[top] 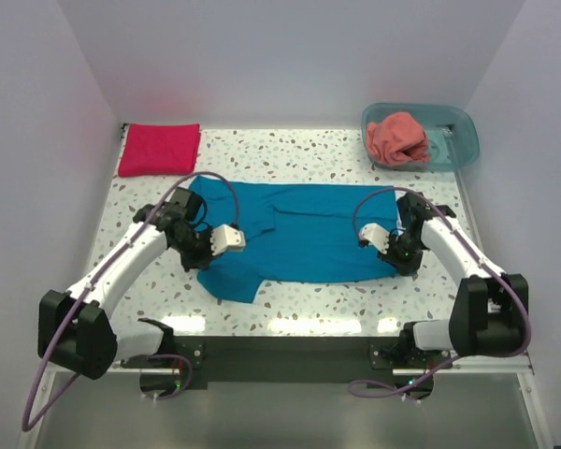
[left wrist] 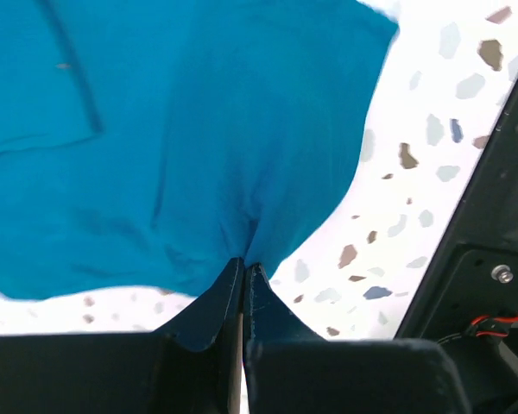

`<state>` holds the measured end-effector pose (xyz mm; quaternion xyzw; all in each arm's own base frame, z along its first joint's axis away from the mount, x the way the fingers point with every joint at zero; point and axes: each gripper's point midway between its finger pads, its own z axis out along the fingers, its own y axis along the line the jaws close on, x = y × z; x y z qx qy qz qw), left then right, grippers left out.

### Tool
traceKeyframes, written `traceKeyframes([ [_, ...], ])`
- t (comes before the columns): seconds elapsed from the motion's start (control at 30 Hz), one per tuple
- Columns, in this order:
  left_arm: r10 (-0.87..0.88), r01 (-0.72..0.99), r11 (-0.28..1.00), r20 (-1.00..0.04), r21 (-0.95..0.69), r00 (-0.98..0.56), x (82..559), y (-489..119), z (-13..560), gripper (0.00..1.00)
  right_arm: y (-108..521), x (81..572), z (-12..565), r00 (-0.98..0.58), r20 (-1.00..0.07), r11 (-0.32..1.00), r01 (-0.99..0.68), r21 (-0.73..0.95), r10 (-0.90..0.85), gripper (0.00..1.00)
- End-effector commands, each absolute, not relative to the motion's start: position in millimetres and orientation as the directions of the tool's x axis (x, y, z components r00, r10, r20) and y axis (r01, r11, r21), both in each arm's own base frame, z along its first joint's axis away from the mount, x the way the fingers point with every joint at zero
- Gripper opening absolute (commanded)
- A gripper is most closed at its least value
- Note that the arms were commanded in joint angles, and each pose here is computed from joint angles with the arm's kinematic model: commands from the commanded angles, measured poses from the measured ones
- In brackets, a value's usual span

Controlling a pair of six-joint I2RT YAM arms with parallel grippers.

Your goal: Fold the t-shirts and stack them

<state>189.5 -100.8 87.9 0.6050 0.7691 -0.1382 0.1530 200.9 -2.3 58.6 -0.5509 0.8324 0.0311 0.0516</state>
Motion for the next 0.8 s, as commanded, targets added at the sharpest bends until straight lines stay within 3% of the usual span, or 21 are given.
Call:
traceKeyframes([
  [0.0,0.873,0.971,0.239,-0.434,-0.020,-0.223,212.8,-97.4,113.2,0.00,-4.1,213.4,73.8,-0.397,-0.153,0.401,-0.916,0.007,-0.905,0.00],
  [0.47,0.861,0.960,0.261,-0.475,0.100,-0.184,353.0,-103.3,154.5,0.00,-5.8,299.2,79.8,-0.410,-0.168,0.414,-0.910,0.014,-0.897,0.00],
  [0.77,0.878,0.964,0.244,-0.446,0.102,-0.175,410.7,-105.3,135.8,0.00,-12.9,346.3,73.2,-0.413,-0.144,0.420,-0.907,-0.028,-0.900,0.00],
])
